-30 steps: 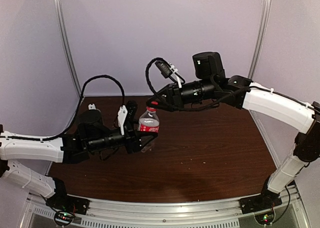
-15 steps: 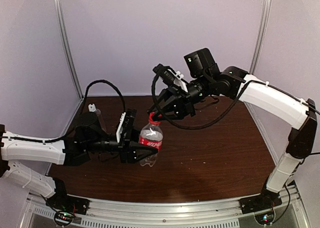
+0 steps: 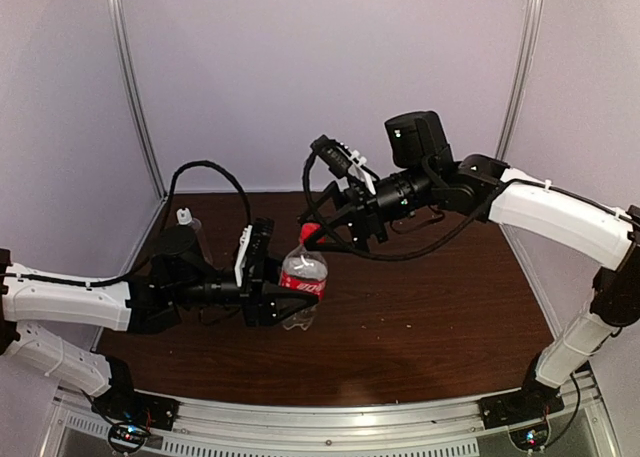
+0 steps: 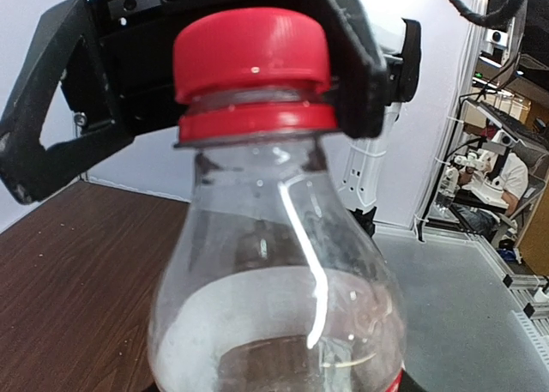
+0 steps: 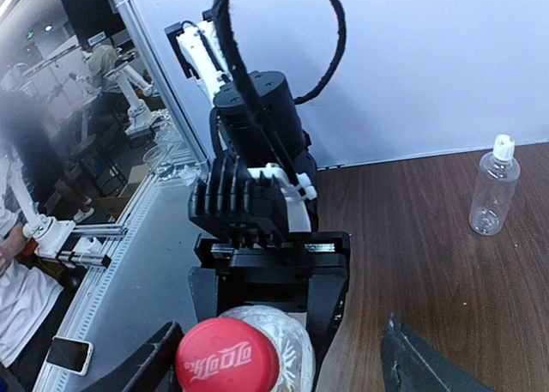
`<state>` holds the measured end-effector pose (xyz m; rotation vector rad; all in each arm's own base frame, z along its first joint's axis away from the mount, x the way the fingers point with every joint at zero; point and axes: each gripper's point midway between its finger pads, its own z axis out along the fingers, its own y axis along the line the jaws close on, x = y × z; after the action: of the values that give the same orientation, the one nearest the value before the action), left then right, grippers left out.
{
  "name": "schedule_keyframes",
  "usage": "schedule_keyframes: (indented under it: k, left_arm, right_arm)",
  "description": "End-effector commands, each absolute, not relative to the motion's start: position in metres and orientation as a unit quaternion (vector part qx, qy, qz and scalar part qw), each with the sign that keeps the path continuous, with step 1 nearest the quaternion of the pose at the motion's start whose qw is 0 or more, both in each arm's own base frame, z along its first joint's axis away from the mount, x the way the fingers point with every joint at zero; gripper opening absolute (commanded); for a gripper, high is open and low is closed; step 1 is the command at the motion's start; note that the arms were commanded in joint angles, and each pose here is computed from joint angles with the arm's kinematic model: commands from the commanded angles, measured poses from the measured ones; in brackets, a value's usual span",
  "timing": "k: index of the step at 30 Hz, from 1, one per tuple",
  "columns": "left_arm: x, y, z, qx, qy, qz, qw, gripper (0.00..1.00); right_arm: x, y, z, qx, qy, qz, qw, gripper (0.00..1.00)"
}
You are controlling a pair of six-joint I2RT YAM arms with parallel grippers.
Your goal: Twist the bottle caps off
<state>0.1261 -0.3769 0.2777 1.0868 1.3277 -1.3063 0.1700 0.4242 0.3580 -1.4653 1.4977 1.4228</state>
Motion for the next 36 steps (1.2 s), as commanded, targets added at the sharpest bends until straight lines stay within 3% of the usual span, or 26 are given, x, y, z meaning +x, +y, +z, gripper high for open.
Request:
schedule_keyframes:
  k: [1,14,22,36]
  left_arm:
    - [0.136,-0.374,0.309,0.425,0.52,-0.519,0.529,0.36]
    - [0.183,-0.373,0.303,0.363,0.602,-0.438,0.56,0.36]
    - [0.199,-0.373,0.3,0.34,0.63,-0.412,0.564,0.37]
    - [0.206,-0.369,0.297,0.331,0.641,-0.391,0.572,0.36]
  right_arm:
    - [0.183,0.416,0.386,-0.497,0.59,0.529,0.353,0.81]
    - [0.235,0.402,0.41,-0.299,0.707,0.482,0.423,0.79]
    - [0.243,0.418,0.39,-0.276,0.738,0.468,0.401,0.78]
    - [0.231,0.433,0.384,-0.298,0.729,0.483,0.382,0.42]
